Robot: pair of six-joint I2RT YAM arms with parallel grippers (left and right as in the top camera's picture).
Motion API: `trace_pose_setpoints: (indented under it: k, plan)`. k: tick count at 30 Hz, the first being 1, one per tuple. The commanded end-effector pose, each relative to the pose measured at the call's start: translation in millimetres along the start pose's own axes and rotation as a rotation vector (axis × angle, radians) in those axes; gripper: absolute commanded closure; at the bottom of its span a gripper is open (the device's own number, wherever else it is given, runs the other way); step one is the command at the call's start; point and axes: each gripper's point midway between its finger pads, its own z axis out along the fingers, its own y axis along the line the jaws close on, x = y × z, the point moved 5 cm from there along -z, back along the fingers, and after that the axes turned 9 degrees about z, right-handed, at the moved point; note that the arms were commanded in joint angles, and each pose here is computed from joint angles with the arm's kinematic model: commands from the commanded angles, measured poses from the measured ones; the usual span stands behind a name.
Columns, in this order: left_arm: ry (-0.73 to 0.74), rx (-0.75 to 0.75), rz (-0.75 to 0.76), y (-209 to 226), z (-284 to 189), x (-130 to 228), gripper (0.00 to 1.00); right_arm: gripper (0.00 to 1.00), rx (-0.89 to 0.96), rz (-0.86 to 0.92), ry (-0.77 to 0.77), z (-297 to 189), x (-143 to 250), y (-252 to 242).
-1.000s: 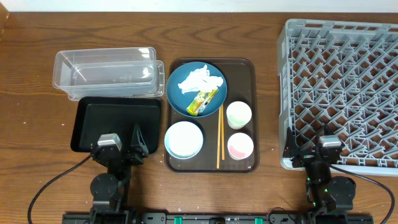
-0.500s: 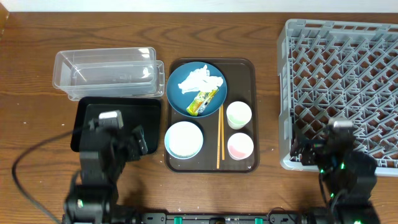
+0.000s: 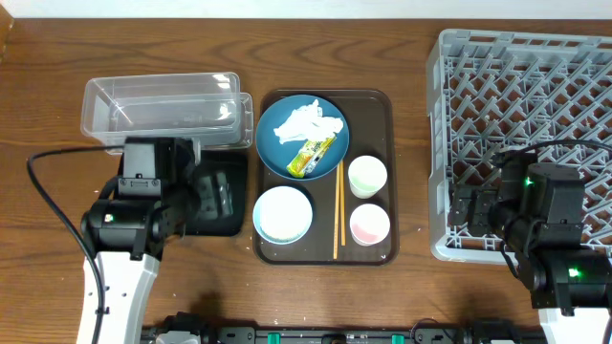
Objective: Sort waste into correct bins and load items into the dishwasher rack
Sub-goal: 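Reach the left gripper to the blue plate and grasp tissue and wrapper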
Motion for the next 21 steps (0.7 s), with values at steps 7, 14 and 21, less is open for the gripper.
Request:
trace_pose_setpoints:
  k: [7,14,21]
  plan:
    - [-0.162,0.111,0.215,-36.5,16.0,-73.5,0.19,0.01,-0.004,0.008,-0.027,-7.3,-7.1,1.1]
    - [-0.093,0.178,0.534,-85.7,87.4,-95.4,0.19,0.01,-0.002,0.008,-0.023,-7.3,-6.3,0.9]
    - [-0.104,0.224,0.641,-120.0,157.5,-99.6,0.2,0.01,0.0,0.009,-0.013,-7.3,-4.4,0.4]
